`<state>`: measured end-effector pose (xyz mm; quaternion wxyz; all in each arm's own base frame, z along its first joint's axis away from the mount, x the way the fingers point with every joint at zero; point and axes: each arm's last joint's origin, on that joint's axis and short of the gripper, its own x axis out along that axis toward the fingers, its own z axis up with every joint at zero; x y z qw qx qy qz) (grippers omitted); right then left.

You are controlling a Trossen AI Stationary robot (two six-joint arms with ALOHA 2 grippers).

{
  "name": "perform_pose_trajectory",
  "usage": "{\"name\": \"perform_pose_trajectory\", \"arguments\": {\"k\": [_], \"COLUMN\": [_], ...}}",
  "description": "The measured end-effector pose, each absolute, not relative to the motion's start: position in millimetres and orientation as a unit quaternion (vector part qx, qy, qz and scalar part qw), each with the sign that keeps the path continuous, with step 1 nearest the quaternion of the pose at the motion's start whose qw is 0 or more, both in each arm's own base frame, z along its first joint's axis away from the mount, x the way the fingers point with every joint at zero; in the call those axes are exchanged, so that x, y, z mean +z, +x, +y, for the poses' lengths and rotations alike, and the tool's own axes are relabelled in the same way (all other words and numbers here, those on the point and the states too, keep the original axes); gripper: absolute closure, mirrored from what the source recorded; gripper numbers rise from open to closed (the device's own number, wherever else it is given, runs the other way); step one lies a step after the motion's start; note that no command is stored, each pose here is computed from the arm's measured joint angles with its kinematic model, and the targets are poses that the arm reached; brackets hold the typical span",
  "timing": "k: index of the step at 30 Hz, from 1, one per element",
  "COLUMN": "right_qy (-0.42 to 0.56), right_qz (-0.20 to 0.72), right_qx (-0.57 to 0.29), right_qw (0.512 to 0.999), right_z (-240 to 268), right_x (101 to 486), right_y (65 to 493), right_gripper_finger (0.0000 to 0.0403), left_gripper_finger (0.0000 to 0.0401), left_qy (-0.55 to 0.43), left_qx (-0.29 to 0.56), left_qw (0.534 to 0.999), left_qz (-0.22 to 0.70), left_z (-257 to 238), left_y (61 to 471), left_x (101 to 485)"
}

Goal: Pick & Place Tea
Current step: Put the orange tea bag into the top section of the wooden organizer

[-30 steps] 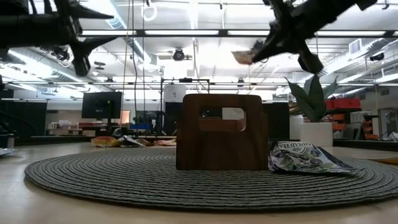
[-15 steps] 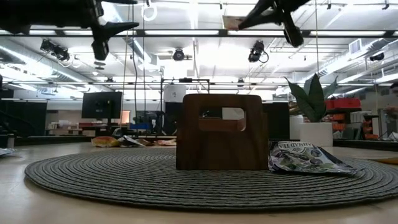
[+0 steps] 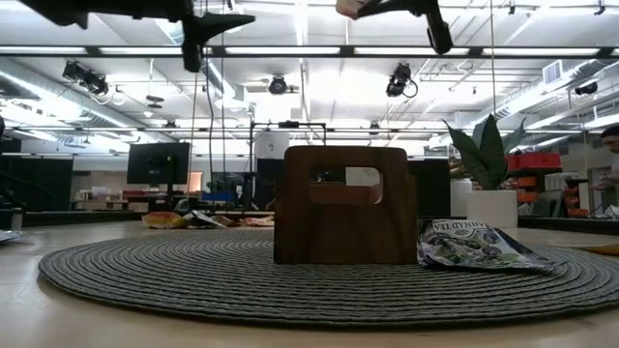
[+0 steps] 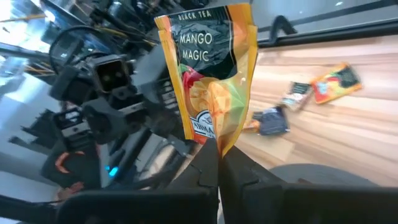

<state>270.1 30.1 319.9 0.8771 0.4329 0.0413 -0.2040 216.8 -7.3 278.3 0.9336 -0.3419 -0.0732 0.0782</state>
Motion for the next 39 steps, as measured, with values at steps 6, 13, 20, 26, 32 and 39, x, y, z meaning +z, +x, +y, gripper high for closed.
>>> {"name": "perform_pose_trajectory", "arguments": {"k": [6,13,20,26,32,39], "right_qy": [0.437,0.440,0.430,0.425,0.427,0.429], "right_qz": [0.031,0.039,0.039,0.045,0.046,0.043], "right_qx": [-0.181,-0.172,-0.169,-0.162,-0.158,-0.156], "right_qw": [0.880,0.881,0.886,0.889,0.889,0.889], "right_z": [32,34,36,37,37,37], "right_x": [318,316,322,322,322,323], "right_y": [279,287,297,301,301,302], "right_gripper_finger": [0.0403,0.0403,0.0403,0.0403,0.0403,0.0403], "left_gripper_finger": [0.0208,0.0208,0.0208,0.0208,0.0210,0.0251], "left_qy": [-0.340,-0.340,-0.337,-0.337,-0.339,-0.339], "left_qx": [0.095,0.066,0.053,0.040,0.039,0.043], "left_qw": [0.933,0.936,0.939,0.940,0.939,0.939], "left_qz": [-0.074,-0.055,-0.038,-0.029,-0.033,-0.037], "left_z": [-1,6,6,5,5,8], "left_y": [238,259,277,287,288,288], "left_x": [287,291,291,291,290,291]}}
